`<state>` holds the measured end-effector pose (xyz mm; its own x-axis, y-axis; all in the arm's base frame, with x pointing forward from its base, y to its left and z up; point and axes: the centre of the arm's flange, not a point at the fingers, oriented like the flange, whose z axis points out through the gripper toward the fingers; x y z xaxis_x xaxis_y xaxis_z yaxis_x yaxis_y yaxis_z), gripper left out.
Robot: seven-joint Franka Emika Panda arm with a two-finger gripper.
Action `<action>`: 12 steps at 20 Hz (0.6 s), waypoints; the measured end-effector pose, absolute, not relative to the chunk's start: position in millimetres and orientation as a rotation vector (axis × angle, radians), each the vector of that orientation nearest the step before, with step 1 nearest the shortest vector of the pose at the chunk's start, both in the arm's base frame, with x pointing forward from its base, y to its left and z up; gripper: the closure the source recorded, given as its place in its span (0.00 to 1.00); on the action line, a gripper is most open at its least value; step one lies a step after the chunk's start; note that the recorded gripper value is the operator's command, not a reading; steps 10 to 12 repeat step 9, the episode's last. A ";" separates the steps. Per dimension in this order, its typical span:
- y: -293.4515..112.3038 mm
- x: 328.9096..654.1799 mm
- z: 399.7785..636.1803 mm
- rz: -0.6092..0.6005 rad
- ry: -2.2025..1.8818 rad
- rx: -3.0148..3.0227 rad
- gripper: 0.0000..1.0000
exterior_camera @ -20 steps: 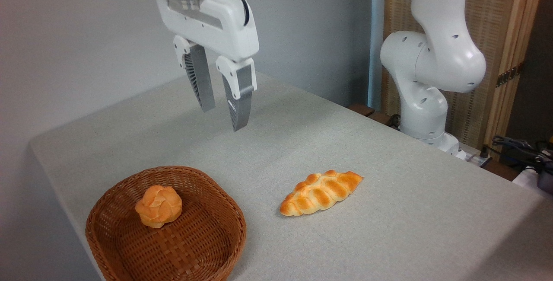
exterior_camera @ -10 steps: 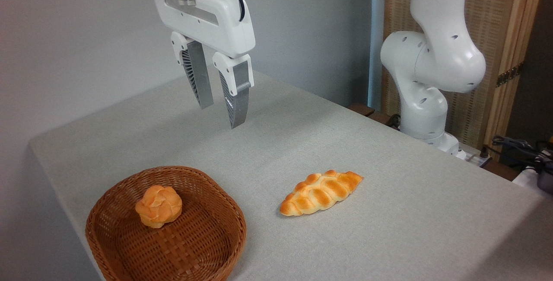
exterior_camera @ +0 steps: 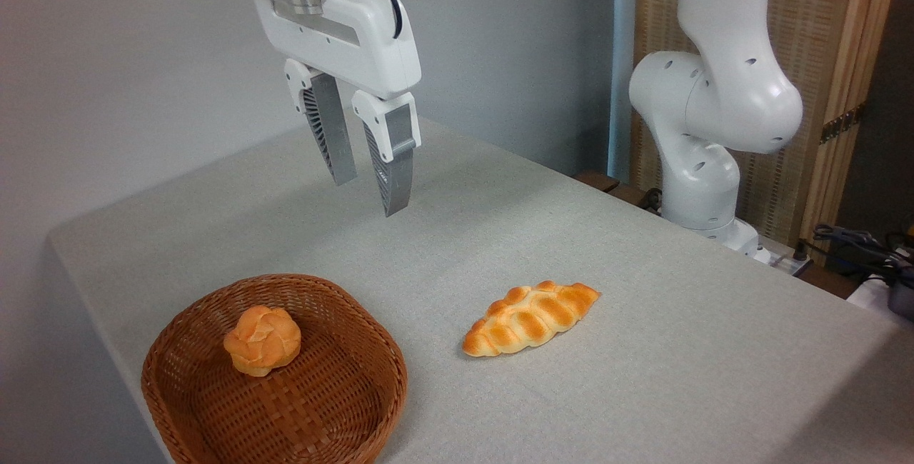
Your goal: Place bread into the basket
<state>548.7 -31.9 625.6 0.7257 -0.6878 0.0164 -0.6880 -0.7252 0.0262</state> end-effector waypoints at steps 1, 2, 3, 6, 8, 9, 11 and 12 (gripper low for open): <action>-32.0 548.9 625.2 0.006 -1.154 2.892 0.00; -31.9 549.1 624.8 0.003 -1.157 2.896 0.00; -31.5 549.2 624.5 -0.002 -1.161 2.902 0.00; -31.1 549.5 624.0 -0.010 -1.167 2.911 0.00; -31.1 549.5 624.0 -0.010 -1.167 2.911 0.00; -31.1 549.5 624.0 -0.010 -1.167 2.911 0.00; -31.1 549.5 624.0 -0.010 -1.167 2.911 0.00; -31.1 549.5 624.0 -0.010 -1.167 2.911 0.00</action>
